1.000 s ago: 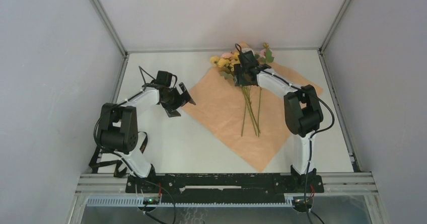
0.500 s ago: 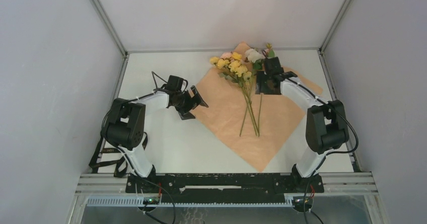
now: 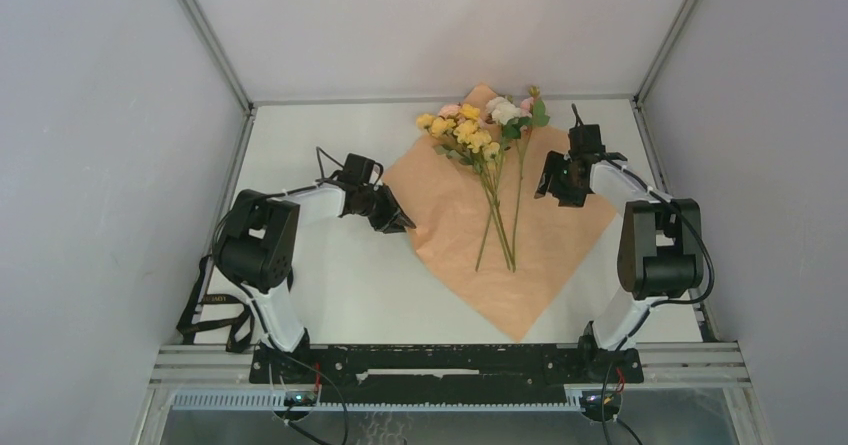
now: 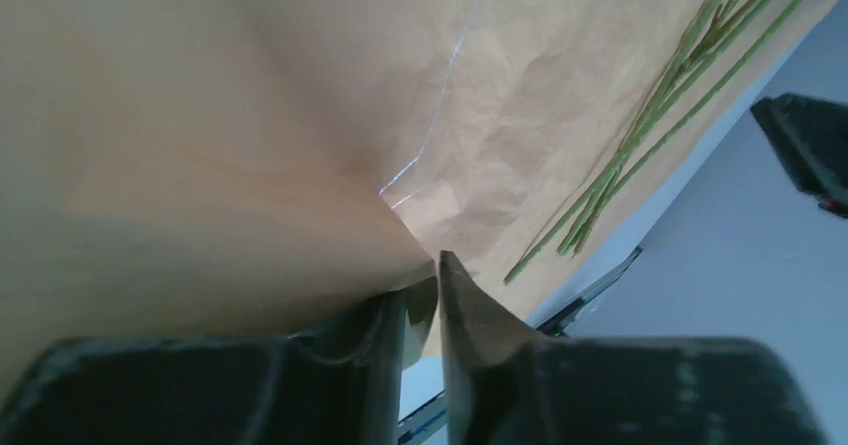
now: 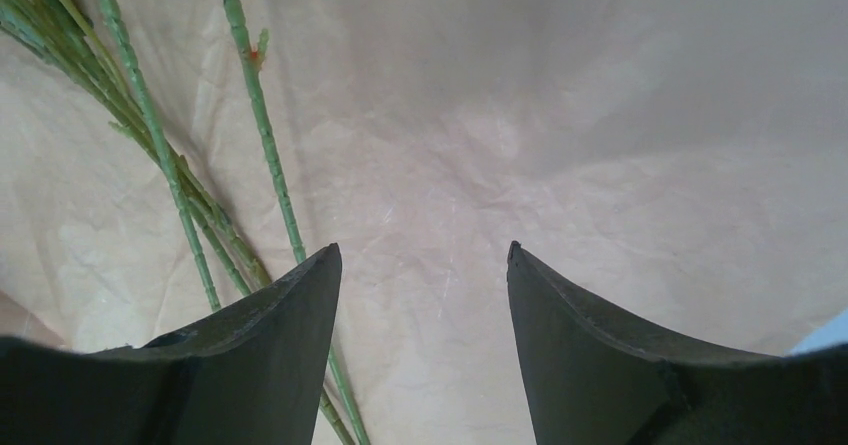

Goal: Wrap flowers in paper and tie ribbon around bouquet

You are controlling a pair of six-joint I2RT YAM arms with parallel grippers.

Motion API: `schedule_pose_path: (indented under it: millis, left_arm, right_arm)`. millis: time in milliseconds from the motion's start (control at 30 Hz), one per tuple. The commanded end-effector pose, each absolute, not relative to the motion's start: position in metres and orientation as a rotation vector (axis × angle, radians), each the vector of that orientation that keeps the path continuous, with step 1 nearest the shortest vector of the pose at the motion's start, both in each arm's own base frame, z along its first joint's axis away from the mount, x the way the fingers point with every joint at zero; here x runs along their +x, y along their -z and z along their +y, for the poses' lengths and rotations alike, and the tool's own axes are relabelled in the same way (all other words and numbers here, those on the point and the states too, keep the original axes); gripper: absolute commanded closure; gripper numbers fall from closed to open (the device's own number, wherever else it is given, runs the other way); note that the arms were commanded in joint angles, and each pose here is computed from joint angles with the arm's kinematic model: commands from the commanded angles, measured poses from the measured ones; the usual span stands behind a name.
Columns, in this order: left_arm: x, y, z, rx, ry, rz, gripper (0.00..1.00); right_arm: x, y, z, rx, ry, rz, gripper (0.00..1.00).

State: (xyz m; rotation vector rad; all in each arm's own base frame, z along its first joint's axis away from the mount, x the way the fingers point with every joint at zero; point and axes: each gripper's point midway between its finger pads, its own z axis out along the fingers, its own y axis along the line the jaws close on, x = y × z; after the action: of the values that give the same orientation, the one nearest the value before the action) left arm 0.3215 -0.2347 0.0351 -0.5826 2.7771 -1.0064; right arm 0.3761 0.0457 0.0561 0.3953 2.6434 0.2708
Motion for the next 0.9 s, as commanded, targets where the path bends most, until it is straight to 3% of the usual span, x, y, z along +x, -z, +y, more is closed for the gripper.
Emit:
schedule_pose_path:
  millis: [0,100,367,600,633,733,800,867]
  left_arm:
    - [0.326,-0.048,-0.243,-0.510,1.064,2.751,0.89]
    - [0.325,-0.055,-0.236,-0.490,1.032,2.744,1.00]
    - [0.320,-0.046,-0.140,-0.660,0.787,2.691,1.00]
    - [0.297,-0.040,-0.098,-0.759,0.640,2.597,0.99]
    - [0.296,-0.042,-0.092,-0.778,0.613,2.574,0.93]
    - [0.310,-0.064,-0.065,-0.800,0.473,2.506,0.53]
    - [0.326,-0.092,-0.037,-0.755,0.285,2.444,0.39]
    - [0.340,-0.123,-0.013,-0.715,0.129,2.346,0.36]
  right_arm:
    - [0.386,-0.062,0.054,0.400,-0.349,2.612,0.30]
    - [0.385,-0.059,0.052,0.405,-0.341,2.621,0.31]
    - [0.387,-0.066,0.091,0.241,-0.473,2.607,0.36]
    - [0.391,-0.063,0.144,0.113,-0.531,2.610,0.38]
    - [0.391,-0.058,0.147,0.118,-0.522,2.629,0.38]
    - [0.394,-0.053,0.145,0.142,-0.484,2.649,0.40]
    - [0.397,-0.053,0.141,0.156,-0.455,2.647,0.44]
    - [0.402,-0.054,0.137,0.159,-0.420,2.637,0.48]
